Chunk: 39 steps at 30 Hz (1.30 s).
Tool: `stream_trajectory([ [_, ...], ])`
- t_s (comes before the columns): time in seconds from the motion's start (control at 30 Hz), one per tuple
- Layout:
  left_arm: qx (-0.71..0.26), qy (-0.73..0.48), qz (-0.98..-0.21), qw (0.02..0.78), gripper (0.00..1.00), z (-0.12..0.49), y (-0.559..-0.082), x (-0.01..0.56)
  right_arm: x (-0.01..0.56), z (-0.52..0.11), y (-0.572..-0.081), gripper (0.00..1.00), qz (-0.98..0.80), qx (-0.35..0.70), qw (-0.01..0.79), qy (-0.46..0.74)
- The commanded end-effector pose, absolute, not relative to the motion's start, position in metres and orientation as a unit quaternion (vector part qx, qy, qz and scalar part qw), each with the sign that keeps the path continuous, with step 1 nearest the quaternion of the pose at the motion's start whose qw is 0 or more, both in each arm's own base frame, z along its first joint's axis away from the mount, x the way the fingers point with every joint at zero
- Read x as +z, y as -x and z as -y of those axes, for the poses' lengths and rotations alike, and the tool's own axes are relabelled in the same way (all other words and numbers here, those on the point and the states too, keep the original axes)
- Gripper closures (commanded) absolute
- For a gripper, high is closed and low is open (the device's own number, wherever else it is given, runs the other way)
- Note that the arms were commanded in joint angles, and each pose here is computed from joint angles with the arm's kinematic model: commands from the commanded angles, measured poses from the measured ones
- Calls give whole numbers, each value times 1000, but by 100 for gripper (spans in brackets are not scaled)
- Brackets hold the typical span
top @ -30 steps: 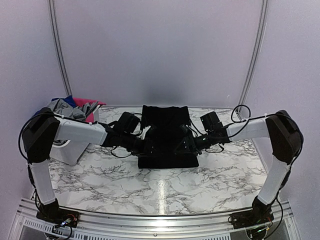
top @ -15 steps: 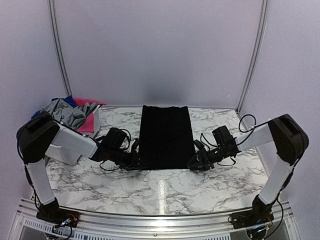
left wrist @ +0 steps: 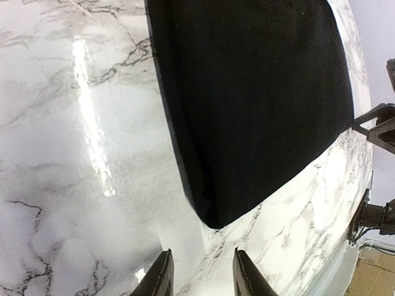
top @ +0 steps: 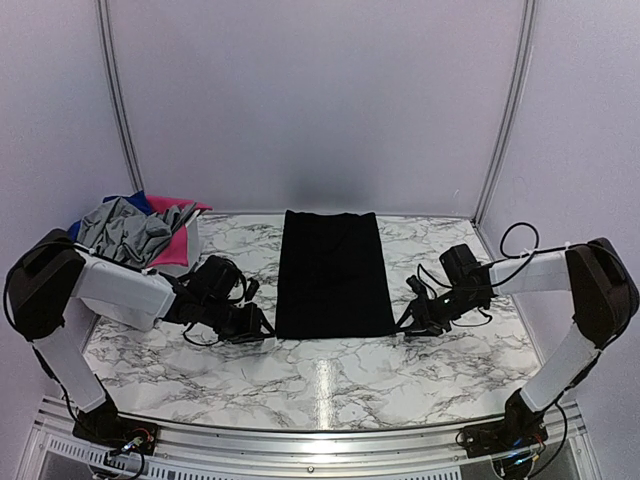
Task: Fold and stack the mixed laundry pile
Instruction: Move the 2/3-rectangle-folded T-shirt to the center of the board.
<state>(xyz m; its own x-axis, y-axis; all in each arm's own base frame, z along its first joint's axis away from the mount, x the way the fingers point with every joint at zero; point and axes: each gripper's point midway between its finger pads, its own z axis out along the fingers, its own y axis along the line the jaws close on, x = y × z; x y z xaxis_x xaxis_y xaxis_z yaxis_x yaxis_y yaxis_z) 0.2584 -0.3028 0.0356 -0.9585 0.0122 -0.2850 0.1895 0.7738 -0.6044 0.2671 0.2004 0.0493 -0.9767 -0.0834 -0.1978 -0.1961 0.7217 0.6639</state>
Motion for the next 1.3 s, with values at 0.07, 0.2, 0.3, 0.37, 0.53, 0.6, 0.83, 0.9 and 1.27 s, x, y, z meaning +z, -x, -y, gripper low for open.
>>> stream_trajectory([
  [0.07,-306,-48,-944,116,65,309,-262,17,42,-202,-287,58,-932,343,87,81],
  [0.2,-309,-55,-943,111,65,318,-264,14,35,-213,-288,61,-928,353,76,87],
  [0.3,-311,-58,-942,109,68,321,-266,13,32,-218,-285,67,-926,359,70,91],
  [0.37,-314,-62,-942,106,72,324,-265,12,31,-218,-283,70,-927,358,68,92],
  [0.53,-316,-70,-940,108,88,327,-266,13,31,-218,-284,85,-926,359,72,91],
  [0.6,-320,-76,-938,111,97,330,-266,16,34,-220,-285,94,-924,362,76,93],
  [0.83,-330,-91,-932,115,100,330,-245,32,49,-227,-264,100,-921,364,79,112],
  [0.9,-334,-99,-931,111,100,331,-230,34,52,-228,-250,100,-921,364,77,114],
  [1.27,-361,-140,-918,85,100,335,-135,68,93,-222,-155,100,-908,401,65,105],
])
